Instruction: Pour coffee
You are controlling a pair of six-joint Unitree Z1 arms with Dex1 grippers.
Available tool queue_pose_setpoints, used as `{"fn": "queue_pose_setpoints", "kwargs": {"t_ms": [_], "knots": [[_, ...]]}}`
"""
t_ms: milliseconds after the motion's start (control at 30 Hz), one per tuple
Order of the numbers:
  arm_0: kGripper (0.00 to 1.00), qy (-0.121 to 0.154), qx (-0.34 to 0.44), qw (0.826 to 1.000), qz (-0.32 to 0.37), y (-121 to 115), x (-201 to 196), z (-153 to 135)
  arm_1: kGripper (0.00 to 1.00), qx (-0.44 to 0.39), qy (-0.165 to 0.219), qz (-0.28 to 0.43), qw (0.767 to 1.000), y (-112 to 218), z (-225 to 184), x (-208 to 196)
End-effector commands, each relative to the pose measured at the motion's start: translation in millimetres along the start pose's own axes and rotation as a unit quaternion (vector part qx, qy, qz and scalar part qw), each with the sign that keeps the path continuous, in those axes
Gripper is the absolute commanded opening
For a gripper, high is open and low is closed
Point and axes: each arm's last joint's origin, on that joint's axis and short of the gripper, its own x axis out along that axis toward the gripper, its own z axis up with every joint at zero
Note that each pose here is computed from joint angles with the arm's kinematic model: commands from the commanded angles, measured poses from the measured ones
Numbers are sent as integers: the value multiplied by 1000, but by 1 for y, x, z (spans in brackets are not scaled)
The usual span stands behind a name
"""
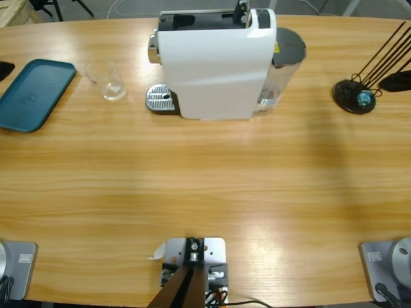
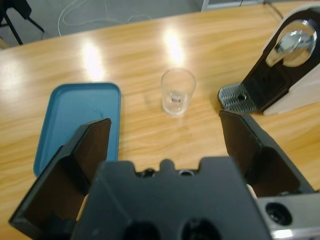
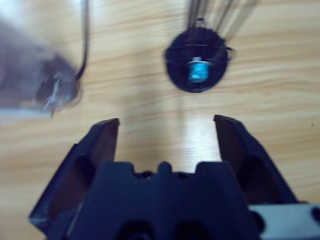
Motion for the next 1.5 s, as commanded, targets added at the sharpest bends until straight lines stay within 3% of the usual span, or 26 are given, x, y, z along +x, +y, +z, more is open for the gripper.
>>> {"fn": "queue_pose_setpoints", "kwargs": {"t_ms": [33, 367, 633, 933, 1067, 1500], "knots": [[931, 36, 5, 999, -2, -3, 10, -3, 674, 87, 7, -35, 996, -17, -9, 41], [935, 41, 6, 999, -2, -4, 12, -4, 676, 87, 23, -60, 994, -18, -20, 93], [931, 38, 5, 999, -1, -3, 10, -4, 674, 73, -41, -78, 993, -20, -37, 111], [931, 41, 5, 999, 0, -3, 11, -5, 669, 65, -41, -70, 995, -13, -39, 123], [931, 41, 6, 999, 0, -3, 11, -5, 602, 65, -39, -70, 995, -13, -39, 128], [931, 41, 6, 999, 1, -3, 11, -6, 600, 70, -26, -73, 995, -12, -42, 138]]}}
